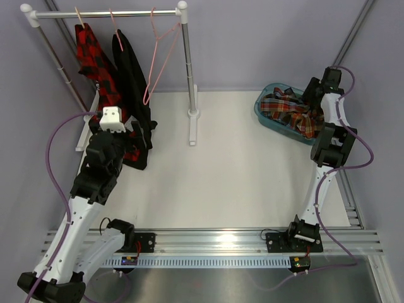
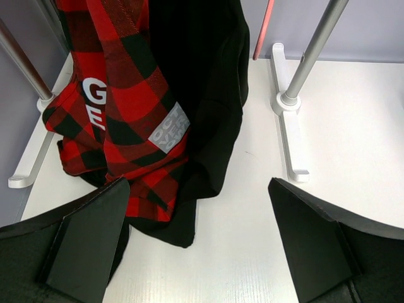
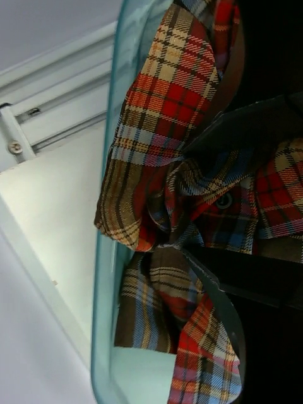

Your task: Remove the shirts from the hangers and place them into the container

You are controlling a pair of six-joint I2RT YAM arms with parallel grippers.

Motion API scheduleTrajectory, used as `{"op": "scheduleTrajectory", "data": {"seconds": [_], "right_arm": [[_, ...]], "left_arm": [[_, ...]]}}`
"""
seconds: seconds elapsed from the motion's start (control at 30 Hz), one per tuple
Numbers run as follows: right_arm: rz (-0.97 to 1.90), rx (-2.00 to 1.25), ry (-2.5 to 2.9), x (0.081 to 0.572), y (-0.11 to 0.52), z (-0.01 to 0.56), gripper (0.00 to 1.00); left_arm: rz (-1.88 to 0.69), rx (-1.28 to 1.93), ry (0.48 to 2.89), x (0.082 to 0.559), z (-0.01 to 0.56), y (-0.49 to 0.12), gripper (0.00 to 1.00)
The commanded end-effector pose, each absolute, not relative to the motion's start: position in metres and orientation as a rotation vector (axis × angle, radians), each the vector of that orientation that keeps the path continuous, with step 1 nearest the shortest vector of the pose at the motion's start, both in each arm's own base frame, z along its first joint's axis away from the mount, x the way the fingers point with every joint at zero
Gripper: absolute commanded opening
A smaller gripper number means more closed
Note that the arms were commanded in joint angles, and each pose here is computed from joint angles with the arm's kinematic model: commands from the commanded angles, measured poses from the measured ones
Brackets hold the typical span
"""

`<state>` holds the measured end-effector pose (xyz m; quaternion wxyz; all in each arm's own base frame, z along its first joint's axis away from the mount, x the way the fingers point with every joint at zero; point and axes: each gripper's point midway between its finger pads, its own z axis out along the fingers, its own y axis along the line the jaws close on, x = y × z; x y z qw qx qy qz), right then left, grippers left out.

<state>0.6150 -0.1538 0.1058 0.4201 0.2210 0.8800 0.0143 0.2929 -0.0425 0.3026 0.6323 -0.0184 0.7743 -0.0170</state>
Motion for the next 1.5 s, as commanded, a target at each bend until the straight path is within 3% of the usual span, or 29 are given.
{"op": "scheduleTrajectory", "data": {"seconds": [0.0,0.2,0.37,0.63,0.77,0.8,0.87,0.9,0.93,1.0,1.17,1.47], "right_arm": [[0.084,0.557,2.213,0.603,-0.135,0.133,0.67],[0.073,0.665,2.336,0.591,-0.135,0.088,0.67],[0.065,0.648,2.317,0.593,-0.137,0.099,0.68],[0.045,0.598,2.063,0.583,-0.138,0.242,0.73],[0.018,0.602,1.964,0.549,-0.135,0.302,0.77],[0.017,0.586,1.892,0.533,-0.132,0.338,0.77],[0.016,0.598,1.899,0.514,-0.127,0.337,0.78],[0.025,0.587,1.837,0.495,-0.122,0.367,0.78],[0.044,0.607,1.873,0.486,-0.117,0.347,0.77],[0.094,0.624,1.809,0.460,-0.105,0.368,0.77],[0.246,0.659,1.895,0.418,-0.072,0.322,0.75],[0.373,0.682,2.044,0.417,-0.051,0.241,0.74]], "left_arm": [[-0.078,-0.059,1.702,0.294,0.319,-0.045,0.99],[-0.080,-0.056,1.697,0.293,0.321,-0.045,0.99],[-0.081,-0.057,1.695,0.293,0.322,-0.045,0.99],[-0.102,-0.055,1.667,0.289,0.332,-0.046,0.99],[-0.125,-0.050,1.638,0.279,0.349,-0.046,0.99],[-0.129,-0.052,1.624,0.274,0.355,-0.045,0.99],[-0.127,-0.051,1.619,0.267,0.359,-0.042,0.99],[-0.124,-0.056,1.614,0.263,0.361,-0.040,0.99],[-0.122,-0.057,1.605,0.257,0.363,-0.038,0.99],[-0.114,-0.069,1.599,0.250,0.364,-0.033,0.99],[-0.132,-0.078,1.585,0.229,0.362,-0.028,0.99],[-0.119,-0.093,1.596,0.209,0.344,-0.020,0.99]]}}
